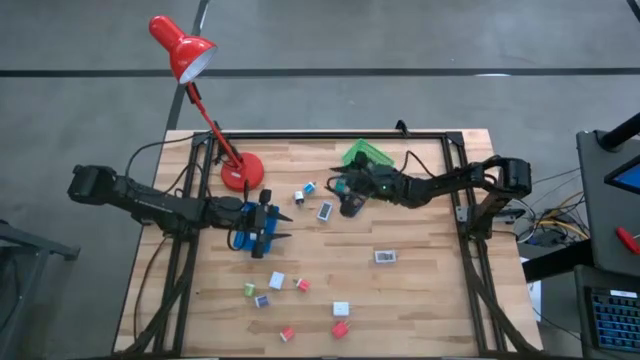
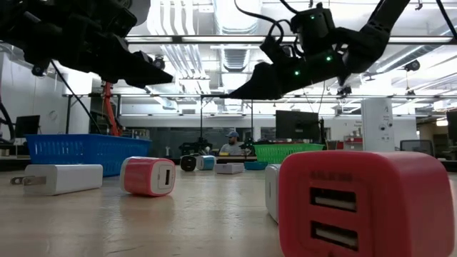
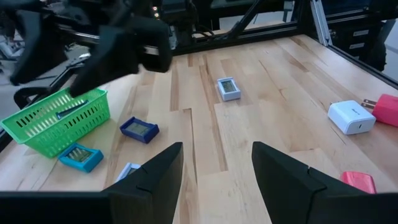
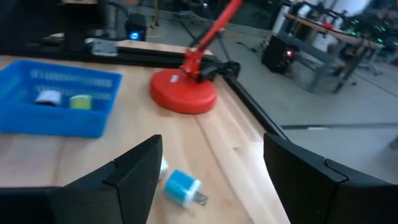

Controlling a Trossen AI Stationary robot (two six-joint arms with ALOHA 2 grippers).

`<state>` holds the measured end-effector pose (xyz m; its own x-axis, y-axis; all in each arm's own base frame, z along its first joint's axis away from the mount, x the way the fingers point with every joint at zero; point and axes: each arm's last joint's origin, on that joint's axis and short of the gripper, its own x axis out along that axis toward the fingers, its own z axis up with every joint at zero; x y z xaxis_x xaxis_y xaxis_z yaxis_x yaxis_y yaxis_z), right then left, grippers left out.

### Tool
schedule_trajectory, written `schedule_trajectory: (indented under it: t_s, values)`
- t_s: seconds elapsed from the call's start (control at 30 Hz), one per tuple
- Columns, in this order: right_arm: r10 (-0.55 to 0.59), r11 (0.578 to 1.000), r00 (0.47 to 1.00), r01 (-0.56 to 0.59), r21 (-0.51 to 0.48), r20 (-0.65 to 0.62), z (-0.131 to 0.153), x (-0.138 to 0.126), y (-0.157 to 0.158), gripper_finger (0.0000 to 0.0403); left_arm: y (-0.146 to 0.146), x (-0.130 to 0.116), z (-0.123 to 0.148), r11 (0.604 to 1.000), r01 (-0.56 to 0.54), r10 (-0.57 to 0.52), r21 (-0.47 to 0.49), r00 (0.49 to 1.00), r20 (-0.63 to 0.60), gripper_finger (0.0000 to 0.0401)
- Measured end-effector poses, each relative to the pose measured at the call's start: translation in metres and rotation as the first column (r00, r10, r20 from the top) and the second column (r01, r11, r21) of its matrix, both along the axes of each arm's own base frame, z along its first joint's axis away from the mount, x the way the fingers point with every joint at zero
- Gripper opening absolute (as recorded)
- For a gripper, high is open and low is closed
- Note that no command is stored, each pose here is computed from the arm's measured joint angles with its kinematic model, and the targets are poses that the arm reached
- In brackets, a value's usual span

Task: Pick & Place Office items
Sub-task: Put the bottom white digital clock into the green basket

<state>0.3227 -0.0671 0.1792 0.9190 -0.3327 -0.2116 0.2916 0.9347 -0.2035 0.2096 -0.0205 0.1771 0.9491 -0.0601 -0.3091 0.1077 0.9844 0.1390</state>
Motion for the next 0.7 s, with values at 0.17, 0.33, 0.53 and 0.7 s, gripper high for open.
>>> schedule_trajectory:
  t_s: [0.17,0.33,0.53,0.7]
  values:
    - [0.062,0.998,0.998,-0.063,-0.005,-0.023,-0.004,0.001,0.019,0.0269,0.0,0.0,0.0,1.0,0.0,0.0,0.0,1.0,0.004,0.0195]
    - [0.117,0.993,0.992,-0.117,0.001,-0.039,-0.007,0.002,0.039,0.0267,0.0,0.0,0.0,1.0,0.0,0.0,0.0,1.0,0.004,0.0195]
    - [0.154,0.988,0.987,-0.153,0.03,-0.048,-0.01,0.001,0.062,0.0264,0.0,0.0,0.0,1.0,0.0,0.0,0.0,1.0,0.003,0.0195]
    - [0.181,0.983,0.983,-0.18,0.026,-0.044,-0.01,0.0,0.088,0.0263,0.0,0.0,0.0,1.0,0.0,0.0,0.0,1.0,0.003,0.0195]
